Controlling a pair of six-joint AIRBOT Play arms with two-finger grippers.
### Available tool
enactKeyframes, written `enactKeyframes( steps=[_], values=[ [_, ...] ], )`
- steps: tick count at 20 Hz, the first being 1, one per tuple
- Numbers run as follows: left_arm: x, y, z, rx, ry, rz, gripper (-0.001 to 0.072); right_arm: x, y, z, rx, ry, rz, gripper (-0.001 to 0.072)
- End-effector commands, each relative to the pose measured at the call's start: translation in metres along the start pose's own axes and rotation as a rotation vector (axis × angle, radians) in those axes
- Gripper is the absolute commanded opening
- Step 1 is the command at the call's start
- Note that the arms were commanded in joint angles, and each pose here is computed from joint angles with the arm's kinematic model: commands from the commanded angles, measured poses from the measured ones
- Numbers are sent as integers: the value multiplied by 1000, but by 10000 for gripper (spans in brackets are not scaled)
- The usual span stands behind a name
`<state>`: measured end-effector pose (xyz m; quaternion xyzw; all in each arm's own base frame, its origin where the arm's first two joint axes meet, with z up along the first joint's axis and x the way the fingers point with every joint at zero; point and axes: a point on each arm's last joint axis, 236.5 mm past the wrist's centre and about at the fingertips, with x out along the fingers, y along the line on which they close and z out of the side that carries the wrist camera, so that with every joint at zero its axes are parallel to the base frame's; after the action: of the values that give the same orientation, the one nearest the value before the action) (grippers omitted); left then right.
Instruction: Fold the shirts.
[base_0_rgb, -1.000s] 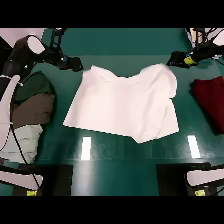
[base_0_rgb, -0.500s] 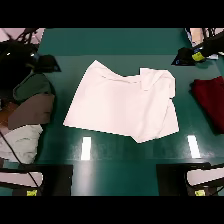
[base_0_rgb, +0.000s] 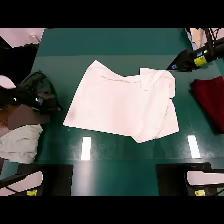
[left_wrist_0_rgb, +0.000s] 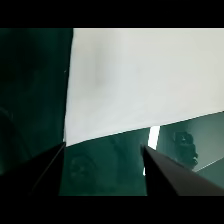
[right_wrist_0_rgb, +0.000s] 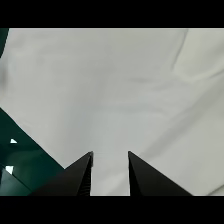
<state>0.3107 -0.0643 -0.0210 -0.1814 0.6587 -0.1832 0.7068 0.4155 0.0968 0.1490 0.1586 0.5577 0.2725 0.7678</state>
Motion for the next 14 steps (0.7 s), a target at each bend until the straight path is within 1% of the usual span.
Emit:
enactKeyframes(
  steps=[1, 9, 13, 14],
  values=[
    [32, 18, -25, -67, 8, 7, 544, -3, 10, -13, -3, 7, 21, 258],
    [51, 33, -33, -128, 6, 33, 544, -20, 23, -9, -33, -56, 9, 258],
    [59, 22, -31, -127, -11, 8, 544, -20, 23, -10, -34, -54, 9, 258],
    [61, 14, -29, -127, -15, -14, 530, -20, 23, -10, -34, -53, 8, 258]
  ],
)
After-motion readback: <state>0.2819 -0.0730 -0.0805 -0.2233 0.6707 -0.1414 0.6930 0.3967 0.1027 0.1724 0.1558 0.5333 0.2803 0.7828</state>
